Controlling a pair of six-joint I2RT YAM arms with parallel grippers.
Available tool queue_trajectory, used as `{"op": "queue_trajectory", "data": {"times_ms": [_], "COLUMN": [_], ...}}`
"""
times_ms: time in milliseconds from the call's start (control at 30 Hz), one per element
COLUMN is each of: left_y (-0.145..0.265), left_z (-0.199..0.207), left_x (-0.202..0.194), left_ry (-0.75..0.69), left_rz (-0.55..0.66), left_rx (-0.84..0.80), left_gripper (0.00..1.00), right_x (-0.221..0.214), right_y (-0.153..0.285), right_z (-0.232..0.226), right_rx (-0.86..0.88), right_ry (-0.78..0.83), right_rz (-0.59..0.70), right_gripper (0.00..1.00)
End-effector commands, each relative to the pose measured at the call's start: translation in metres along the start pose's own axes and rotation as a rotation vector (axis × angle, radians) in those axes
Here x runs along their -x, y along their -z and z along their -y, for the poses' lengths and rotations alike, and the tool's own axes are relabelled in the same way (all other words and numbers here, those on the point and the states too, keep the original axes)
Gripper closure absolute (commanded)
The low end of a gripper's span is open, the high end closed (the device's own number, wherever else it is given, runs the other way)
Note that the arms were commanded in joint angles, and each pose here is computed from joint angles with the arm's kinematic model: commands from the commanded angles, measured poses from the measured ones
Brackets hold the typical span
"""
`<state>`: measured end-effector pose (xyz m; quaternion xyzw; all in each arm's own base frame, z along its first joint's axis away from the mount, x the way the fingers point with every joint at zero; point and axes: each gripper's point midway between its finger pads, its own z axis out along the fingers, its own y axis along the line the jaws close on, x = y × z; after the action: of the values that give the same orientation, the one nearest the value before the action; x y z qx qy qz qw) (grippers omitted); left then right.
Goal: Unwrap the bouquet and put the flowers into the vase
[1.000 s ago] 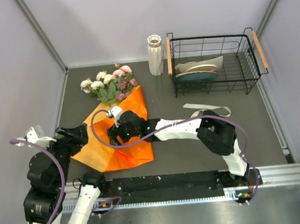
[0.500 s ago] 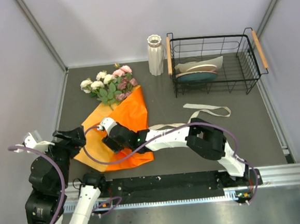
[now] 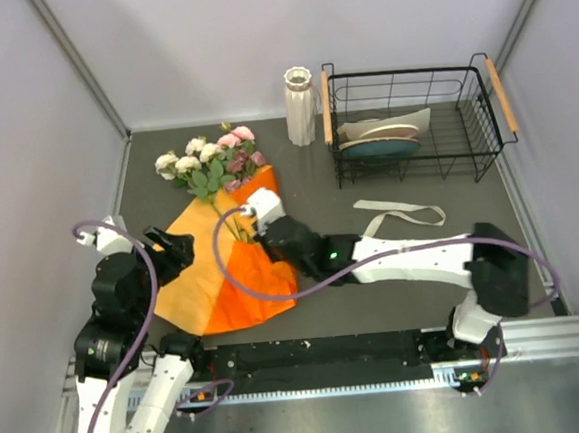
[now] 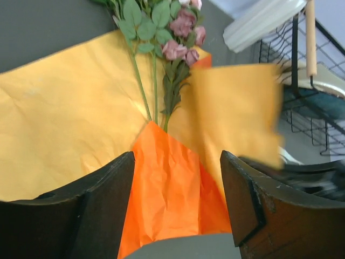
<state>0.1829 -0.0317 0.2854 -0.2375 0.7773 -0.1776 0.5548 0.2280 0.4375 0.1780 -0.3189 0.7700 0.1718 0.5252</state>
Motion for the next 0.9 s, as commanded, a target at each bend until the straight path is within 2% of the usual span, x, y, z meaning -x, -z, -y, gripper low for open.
{"op": "queue_trajectory", "data": {"times_ms": [0, 33, 100, 167, 233, 367, 500, 767, 867], "left_y": [-0.016, -0.024, -0.033, -0.043, -0.053, -0.073, -0.090, -0.119, -0.128], "left_z": [0.020, 0.018, 0.023, 0.027, 0.033, 0.023, 0.007, -0.006, -0.012], "left_x": [-0.007, -0.019, -0.027, -0.048, -0.062, -0.092, -0.109, -0.122, -0.129], "left_ry": [0.009, 0.007, 0.012, 0.008, 0.008, 0.004, 0.016, 0.096, 0.143], "left_rz": [-0.031, -0.077, -0.109, -0.200, -0.273, -0.400, -0.458, -0.493, -0.515], "left_rx": [-0.095, -0.089, -0.114, -0.144, -0.177, -0.122, -0.035, 0.019, 0.020], "left_gripper": [0.32, 0.33, 0.34, 0.34, 0.29, 0.24, 0.23, 0.32, 0.32], "right_x": [0.004, 0.010, -0.008, -0.022, -0.035, -0.070, -0.095, -0.149, -0.151], "right_y": [0.027, 0.037, 0.042, 0.050, 0.054, 0.062, 0.067, 0.090, 0.104], "right_z": [0.060, 0.071, 0.099, 0.128, 0.141, 0.155, 0.167, 0.194, 0.195], "right_rx": [-0.096, -0.109, -0.175, -0.225, -0.236, -0.261, -0.304, -0.368, -0.353], "right_ry": [-0.159, -0.186, -0.200, -0.245, -0.295, -0.327, -0.377, -0.402, -0.401], "right_rz": [0.014, 0.035, 0.010, -0.004, -0.021, -0.074, -0.113, -0.222, -0.221], "right_gripper": [0.98, 0.98, 0.97, 0.97, 0.96, 0.93, 0.74, 0.54, 0.35]}}
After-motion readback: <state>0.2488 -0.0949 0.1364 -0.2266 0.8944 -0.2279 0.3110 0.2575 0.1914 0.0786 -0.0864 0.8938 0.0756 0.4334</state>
